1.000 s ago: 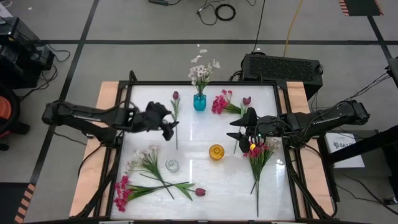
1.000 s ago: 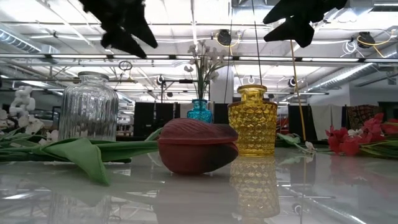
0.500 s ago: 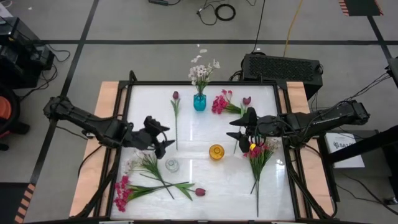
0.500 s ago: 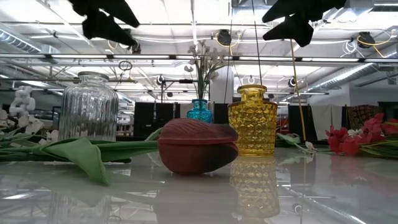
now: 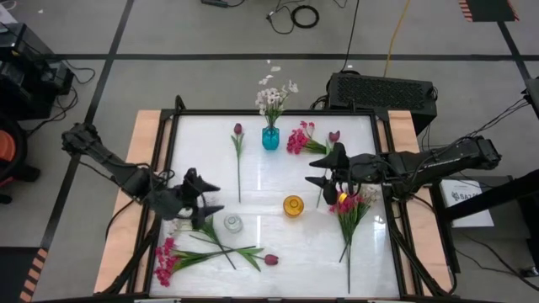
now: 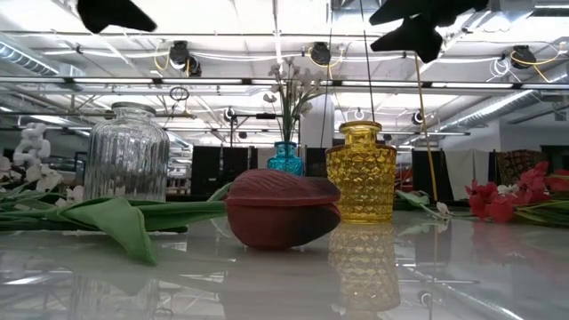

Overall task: Sort flowers into vase by color
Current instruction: Put the left white flowers into the blue vase

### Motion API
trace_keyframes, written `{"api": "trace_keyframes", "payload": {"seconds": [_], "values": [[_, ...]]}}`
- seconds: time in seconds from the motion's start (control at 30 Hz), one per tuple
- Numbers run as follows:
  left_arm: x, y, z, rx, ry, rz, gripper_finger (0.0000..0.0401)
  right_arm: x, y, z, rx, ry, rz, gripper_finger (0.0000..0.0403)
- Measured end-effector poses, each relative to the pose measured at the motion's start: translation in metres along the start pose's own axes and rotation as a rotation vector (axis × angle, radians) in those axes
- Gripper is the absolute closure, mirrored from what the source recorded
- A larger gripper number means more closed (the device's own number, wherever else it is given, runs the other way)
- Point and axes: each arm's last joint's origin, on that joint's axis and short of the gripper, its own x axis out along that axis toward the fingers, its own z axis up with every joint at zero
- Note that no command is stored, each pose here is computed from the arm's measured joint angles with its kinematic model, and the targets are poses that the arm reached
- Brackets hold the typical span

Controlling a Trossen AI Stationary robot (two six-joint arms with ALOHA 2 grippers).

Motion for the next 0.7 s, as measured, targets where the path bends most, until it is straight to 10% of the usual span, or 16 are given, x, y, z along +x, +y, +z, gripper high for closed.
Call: {"api": "trace_keyframes", "payload": {"seconds": [0.7], "values": [[0.0,0.001,-0.095,0.16,0.539,-0.052,0.0096,0.016,0.002,-0.013,0.04,0.102,-0.015,0.0163]]}}
